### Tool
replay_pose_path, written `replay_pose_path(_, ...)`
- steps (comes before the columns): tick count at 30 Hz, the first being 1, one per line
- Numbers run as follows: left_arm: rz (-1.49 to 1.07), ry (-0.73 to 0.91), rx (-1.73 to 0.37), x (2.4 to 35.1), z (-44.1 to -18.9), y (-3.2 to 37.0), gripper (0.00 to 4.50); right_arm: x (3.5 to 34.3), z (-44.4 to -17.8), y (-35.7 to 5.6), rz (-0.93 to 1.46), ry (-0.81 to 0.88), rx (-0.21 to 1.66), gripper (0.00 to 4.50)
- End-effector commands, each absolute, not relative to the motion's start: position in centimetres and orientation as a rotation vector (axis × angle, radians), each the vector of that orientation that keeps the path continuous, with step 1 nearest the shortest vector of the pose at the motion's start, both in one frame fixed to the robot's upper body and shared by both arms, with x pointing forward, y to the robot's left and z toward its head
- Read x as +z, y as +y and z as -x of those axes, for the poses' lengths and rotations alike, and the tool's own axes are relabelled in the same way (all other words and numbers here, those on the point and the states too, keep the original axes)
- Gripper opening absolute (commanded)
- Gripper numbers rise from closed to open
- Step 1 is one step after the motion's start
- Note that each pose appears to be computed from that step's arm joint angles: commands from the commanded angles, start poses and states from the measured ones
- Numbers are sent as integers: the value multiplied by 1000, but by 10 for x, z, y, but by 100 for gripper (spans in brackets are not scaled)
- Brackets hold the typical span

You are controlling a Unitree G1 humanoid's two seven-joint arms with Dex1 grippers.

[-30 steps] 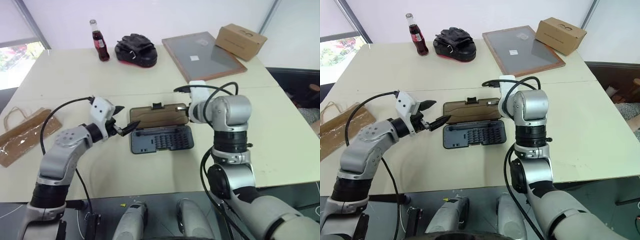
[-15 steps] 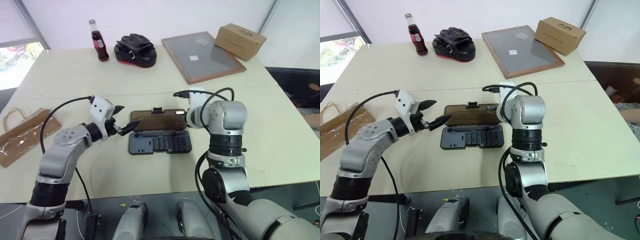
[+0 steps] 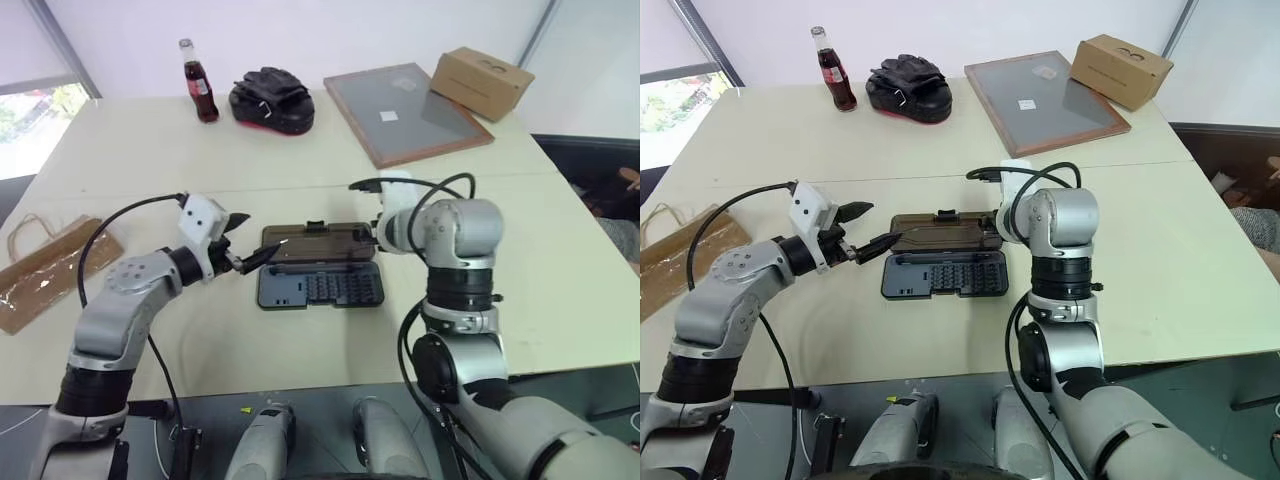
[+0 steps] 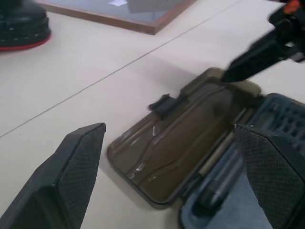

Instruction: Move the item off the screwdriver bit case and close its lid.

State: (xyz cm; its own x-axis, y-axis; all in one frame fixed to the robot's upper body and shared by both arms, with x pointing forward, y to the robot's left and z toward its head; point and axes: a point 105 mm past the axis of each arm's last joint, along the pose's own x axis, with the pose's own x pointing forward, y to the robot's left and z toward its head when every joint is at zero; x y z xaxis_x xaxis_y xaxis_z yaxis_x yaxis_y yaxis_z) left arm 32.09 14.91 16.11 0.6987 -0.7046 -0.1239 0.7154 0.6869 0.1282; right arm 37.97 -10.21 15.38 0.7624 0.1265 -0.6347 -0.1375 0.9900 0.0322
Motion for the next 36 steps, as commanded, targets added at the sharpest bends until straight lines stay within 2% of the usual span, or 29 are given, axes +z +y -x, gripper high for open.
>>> replay_pose_path(1,-163,23,-869,179,-307,144,450,192,-384,-95,-9,450,272,443)
replay_pose_path(7,-139,20,-915,188,-298,142,450,203,-388,-104,-21,372,272,443)
replay_pose_path(8,-132,17,-914,189,-297,142,424,204,-388,-105,-19,364,267,449)
replay_pose_path(10,-122,19,-927,190,-294,141,360,208,-390,-108,-19,343,261,450)
replay_pose_path(11,-120,24,-945,189,-291,140,314,211,-391,-109,-17,331,264,450)
replay_pose_path(17,-111,123,-1065,168,-276,129,3,232,-397,-105,128,163,400,450)
replay_pose_path(23,-137,232,-1103,134,-279,127,3,234,-399,-100,306,109,614,450)
replay_pose_path(26,-155,297,-1119,113,-280,130,3,221,-406,-103,459,176,721,450)
replay_pose_path(36,-221,344,-1087,82,-290,139,3,183,-409,-79,618,307,1090,450)
